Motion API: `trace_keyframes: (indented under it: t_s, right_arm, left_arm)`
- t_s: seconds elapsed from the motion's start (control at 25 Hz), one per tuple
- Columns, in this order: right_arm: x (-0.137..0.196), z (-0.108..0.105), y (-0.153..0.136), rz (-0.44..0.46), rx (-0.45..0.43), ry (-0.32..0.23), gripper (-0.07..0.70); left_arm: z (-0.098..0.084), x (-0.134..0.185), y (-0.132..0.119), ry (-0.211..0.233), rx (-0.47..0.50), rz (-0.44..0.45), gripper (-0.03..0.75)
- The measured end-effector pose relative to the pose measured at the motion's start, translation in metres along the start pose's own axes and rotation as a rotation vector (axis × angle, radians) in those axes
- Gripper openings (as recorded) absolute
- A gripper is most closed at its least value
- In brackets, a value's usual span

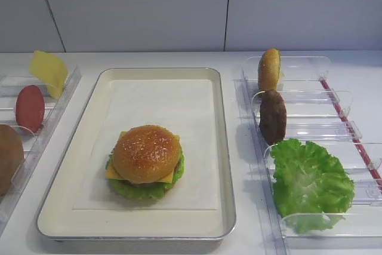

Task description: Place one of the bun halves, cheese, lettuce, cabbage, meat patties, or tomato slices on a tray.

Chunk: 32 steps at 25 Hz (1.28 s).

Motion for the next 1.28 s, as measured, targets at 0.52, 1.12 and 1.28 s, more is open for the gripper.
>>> trace_keyframes:
  t_s: [0.52,1.12,1.28]
  right_arm:
    - [0.053,-0.010,0.012,-0.224,0.024,-0.003,0.627]
    - [0.073,-0.017,0.031,-0.475,0.043,0.029,0.493]
    - [0.073,-0.017,0.030,-0.473,0.044,0.029,0.490]
  left_arm:
    - [0.000,0.000,0.000,0.000,0.000,0.000,0.473]
    - [0.000,0.000,0.000,0.002,0.000,-0.001,0.472]
    - [0.000,0.000,0.000,0.002,0.000,-0.001,0.473]
Point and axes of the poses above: a point on each arm's last joint axis where the gripper is mounted, y pointing back along that axis away from the gripper, z along the wrist's bending axis when the last joint is at zero, x = y × z, the point moved 9 cm from there along -y, pointing out along that axis toward the gripper, and after that the axes turned 13 degrees about -y, right-handed, at the moved point
